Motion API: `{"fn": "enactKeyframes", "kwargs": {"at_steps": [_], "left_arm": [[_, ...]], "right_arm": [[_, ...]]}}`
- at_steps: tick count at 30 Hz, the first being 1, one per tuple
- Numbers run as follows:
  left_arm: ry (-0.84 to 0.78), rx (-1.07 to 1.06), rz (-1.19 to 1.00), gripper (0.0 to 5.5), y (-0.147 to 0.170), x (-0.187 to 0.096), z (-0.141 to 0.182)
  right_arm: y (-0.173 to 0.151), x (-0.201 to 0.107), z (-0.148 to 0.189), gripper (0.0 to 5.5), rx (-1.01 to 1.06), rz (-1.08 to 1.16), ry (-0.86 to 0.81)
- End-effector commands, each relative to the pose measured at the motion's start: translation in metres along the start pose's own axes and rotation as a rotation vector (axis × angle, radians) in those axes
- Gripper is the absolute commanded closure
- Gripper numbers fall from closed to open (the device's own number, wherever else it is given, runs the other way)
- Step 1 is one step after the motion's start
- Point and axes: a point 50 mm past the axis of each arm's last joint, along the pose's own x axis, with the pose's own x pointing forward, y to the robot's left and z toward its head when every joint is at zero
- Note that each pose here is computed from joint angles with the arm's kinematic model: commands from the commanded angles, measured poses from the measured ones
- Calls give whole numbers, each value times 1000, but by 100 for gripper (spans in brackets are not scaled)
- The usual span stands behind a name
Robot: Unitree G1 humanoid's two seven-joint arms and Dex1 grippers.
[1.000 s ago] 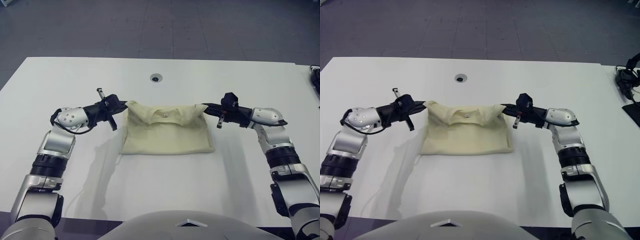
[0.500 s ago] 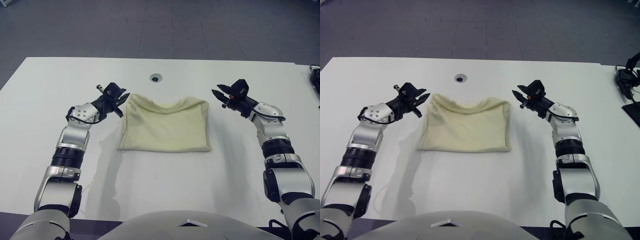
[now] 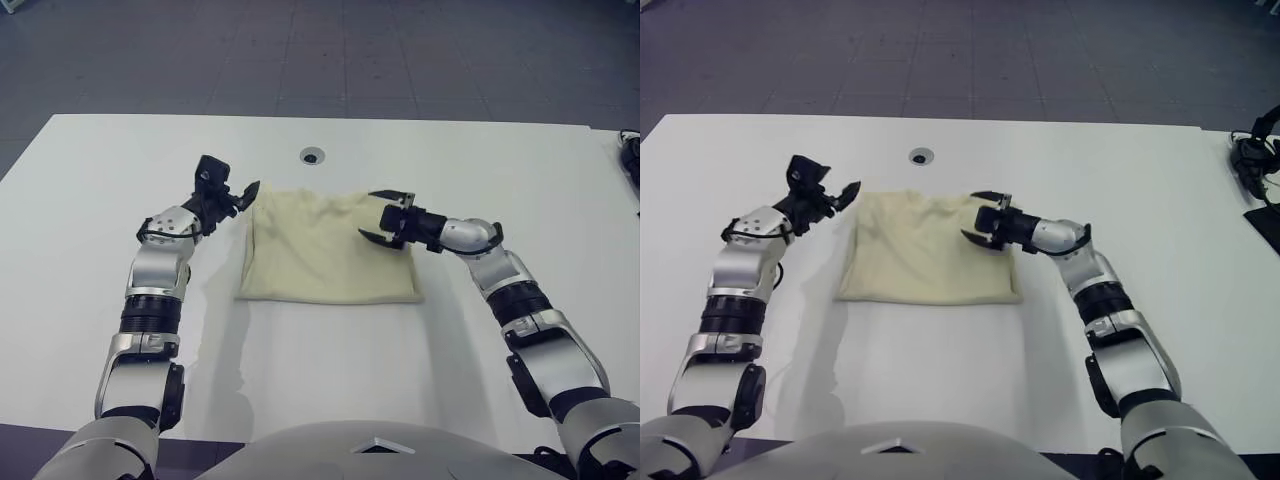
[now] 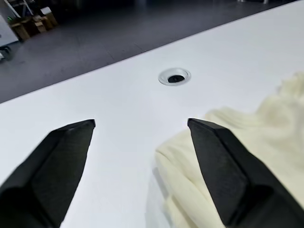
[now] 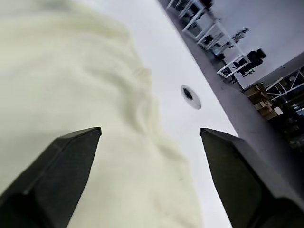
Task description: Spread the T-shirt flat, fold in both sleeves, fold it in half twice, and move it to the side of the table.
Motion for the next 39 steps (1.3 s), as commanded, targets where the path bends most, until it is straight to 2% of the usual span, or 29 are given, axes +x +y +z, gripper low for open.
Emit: {"fn": "enactKeyframes", "kwargs": {"at_steps": [1,6,8,11,14,18,22,33,39], "left_arm": [[-169,11,150,108,21,-18,35],[-231,27,160,21,17,-44,47],[-229,40,155,14,11,-50,46],[-232,53,123,14,-3,-56,46],[-245,62,95,14,-13,-58,49],[-284,90,60,14,-32,-53,51],[-277,108,-54,14,-59,-52,42],[-247,90,-79,14,-71,-55,28],[-251,100,-83,14,-73,-54,28]], "right_arm": [[-2,-6,-36,81,-321,195,306],[-9,-41,-63,15,-424,320,462],[-1,-59,-69,12,-400,403,463],[21,-89,-64,12,-305,546,404],[42,-109,-38,12,-167,651,251],[70,-102,16,12,-25,686,-51],[99,-92,42,12,42,725,-184],[121,-45,59,12,87,477,-323],[114,-34,48,12,80,367,-284]]}}
